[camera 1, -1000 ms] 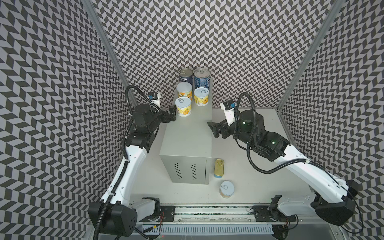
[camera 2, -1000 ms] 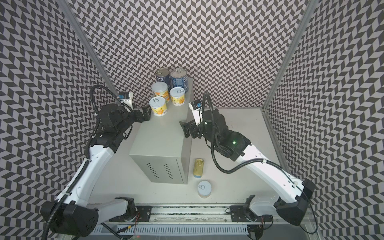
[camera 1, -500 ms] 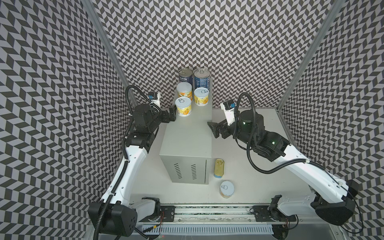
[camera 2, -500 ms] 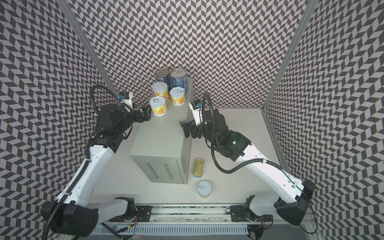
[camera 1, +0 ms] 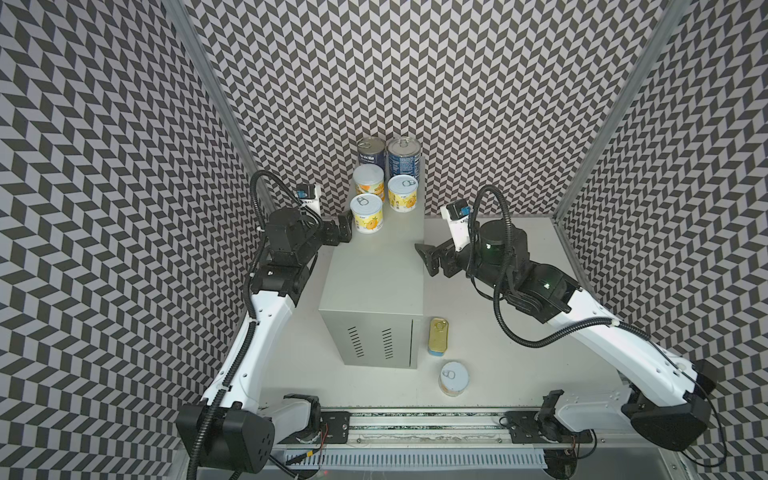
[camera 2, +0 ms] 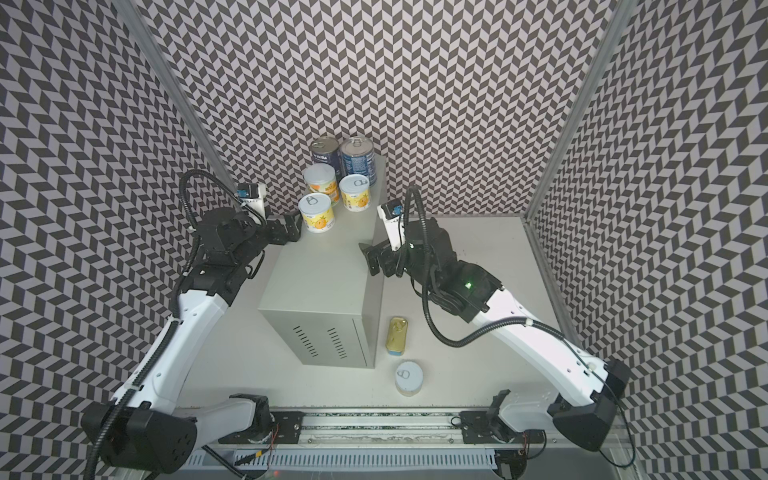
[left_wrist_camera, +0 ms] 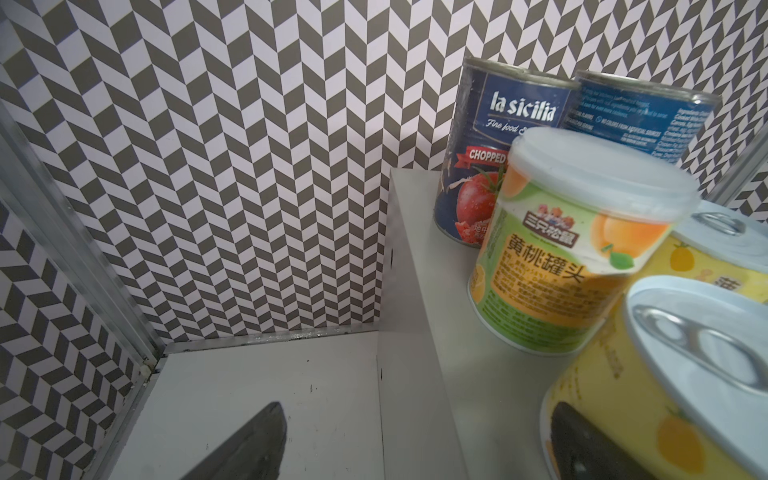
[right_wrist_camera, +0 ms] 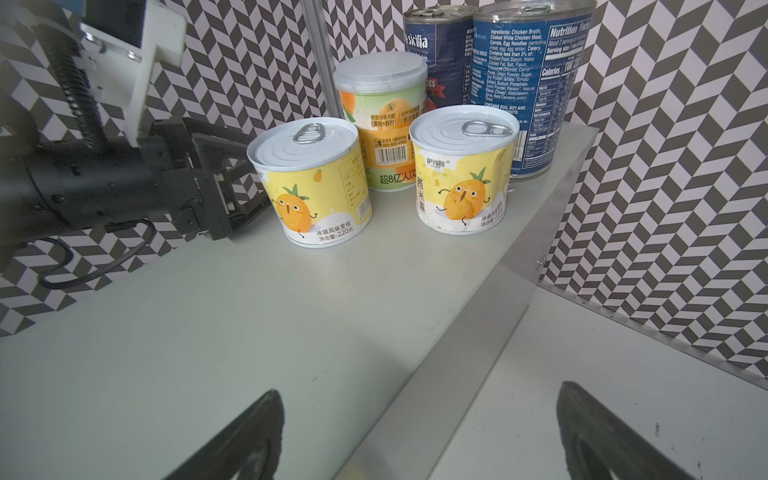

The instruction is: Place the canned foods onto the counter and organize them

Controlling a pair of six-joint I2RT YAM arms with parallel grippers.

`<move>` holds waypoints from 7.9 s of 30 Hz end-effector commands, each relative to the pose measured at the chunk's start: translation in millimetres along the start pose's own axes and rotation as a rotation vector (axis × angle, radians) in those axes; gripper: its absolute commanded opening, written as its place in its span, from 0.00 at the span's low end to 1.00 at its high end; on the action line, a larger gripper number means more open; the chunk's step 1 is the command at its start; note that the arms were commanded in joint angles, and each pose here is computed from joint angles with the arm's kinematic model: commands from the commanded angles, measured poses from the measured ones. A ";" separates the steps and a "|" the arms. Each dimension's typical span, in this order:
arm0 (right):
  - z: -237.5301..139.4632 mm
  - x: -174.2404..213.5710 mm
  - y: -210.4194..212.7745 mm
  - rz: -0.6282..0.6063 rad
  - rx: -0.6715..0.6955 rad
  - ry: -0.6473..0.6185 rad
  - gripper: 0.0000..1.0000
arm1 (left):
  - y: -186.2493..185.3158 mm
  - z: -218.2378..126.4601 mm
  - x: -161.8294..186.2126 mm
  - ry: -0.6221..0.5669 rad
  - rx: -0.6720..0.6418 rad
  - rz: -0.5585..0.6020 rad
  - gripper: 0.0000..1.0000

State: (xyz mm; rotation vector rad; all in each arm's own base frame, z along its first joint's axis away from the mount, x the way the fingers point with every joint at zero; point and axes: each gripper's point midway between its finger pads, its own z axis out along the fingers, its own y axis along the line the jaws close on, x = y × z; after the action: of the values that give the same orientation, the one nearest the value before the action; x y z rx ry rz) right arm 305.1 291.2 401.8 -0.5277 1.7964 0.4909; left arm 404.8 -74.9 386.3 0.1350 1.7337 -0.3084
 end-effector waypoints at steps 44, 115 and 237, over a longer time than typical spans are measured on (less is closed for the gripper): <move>-63.5 24.6 -29.7 0.075 0.085 0.023 1.00 | -102.6 -103.1 -95.4 -0.115 0.212 0.153 1.00; -76.2 374.4 -10.8 0.423 0.269 0.584 0.71 | -282.0 -185.7 36.8 0.277 0.804 0.489 1.00; 1.1 -79.7 23.0 -0.126 -0.154 -0.025 0.70 | -122.0 -137.4 -25.6 0.138 0.106 0.245 1.00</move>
State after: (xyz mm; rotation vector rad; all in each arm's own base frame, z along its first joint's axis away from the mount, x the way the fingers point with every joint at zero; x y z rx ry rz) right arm 309.2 325.2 437.4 -0.8023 1.8084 0.6112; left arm 241.6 -161.3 455.8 0.5015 1.7893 -0.2643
